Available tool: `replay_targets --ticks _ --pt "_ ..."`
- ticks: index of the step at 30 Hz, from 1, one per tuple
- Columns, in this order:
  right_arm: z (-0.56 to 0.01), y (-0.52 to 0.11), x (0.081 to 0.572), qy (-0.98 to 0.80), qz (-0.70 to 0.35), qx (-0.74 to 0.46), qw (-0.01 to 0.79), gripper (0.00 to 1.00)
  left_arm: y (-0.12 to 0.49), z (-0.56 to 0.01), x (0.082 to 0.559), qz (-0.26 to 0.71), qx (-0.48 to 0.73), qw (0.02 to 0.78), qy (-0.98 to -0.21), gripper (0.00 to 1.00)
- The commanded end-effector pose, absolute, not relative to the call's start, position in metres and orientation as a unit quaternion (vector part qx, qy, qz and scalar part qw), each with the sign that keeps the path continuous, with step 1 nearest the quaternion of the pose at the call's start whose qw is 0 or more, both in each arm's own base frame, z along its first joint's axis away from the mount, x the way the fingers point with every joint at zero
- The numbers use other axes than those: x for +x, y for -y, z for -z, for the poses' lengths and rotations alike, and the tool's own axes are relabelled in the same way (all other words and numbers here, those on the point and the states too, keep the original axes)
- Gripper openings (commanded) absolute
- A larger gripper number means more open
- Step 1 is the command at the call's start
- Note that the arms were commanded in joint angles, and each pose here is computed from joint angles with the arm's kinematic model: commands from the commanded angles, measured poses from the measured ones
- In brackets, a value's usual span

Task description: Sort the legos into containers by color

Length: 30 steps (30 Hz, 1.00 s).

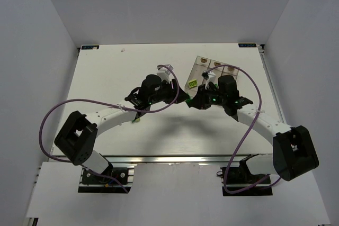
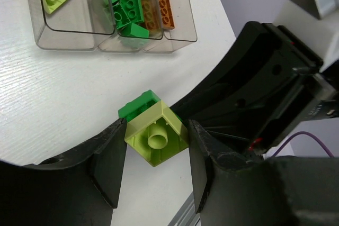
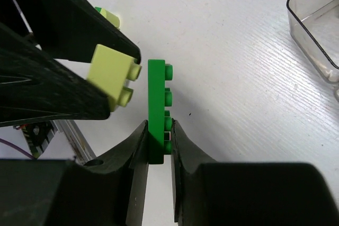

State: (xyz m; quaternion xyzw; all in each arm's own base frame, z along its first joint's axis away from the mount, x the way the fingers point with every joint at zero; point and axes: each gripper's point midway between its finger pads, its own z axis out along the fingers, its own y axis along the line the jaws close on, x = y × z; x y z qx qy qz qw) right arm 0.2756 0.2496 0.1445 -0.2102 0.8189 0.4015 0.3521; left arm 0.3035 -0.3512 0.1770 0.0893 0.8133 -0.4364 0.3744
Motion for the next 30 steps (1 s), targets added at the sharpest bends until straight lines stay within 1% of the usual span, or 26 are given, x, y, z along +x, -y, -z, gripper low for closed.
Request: replay_targets --ticks 1,10,11,15,16,22,23,26,30 --pt "-0.162 -0.248 0.289 -0.802 -0.397 -0.220 0.388 0.07 0.353 -0.222 0.304 0.455 0.099 0.416 -0.781 0.00" --pt "-0.166 -0.233 0.300 -0.803 -0.372 -0.213 0.414 0.04 0.347 -0.235 0.301 0.455 0.098 0.432 -0.773 0.00" --pt "-0.168 -0.231 0.302 -0.802 -0.366 -0.215 0.421 0.01 0.345 -0.239 0.301 0.452 0.101 0.437 -0.771 0.00" --pt "-0.165 -0.212 0.322 -0.805 -0.289 -0.227 0.466 0.00 0.333 -0.254 0.304 0.429 0.101 0.467 -0.767 0.00" --pt "-0.163 -0.202 0.331 -0.808 -0.254 -0.227 0.481 0.00 0.330 -0.256 0.305 0.424 0.102 0.473 -0.765 0.00" --pt "-0.152 -0.169 0.359 -0.824 -0.149 -0.193 0.512 0.00 0.316 -0.268 0.307 0.394 0.106 0.501 -0.763 0.00" --pt "-0.154 -0.164 0.365 -0.818 -0.127 -0.203 0.524 0.00 0.315 -0.266 0.307 0.388 0.109 0.501 -0.766 0.00" --pt "-0.143 -0.148 0.378 -0.825 -0.071 -0.192 0.527 0.01 0.313 -0.266 0.307 0.382 0.113 0.504 -0.766 0.00" --pt "-0.138 -0.144 0.390 -0.830 -0.049 -0.190 0.522 0.05 0.311 -0.269 0.306 0.379 0.117 0.508 -0.765 0.00"
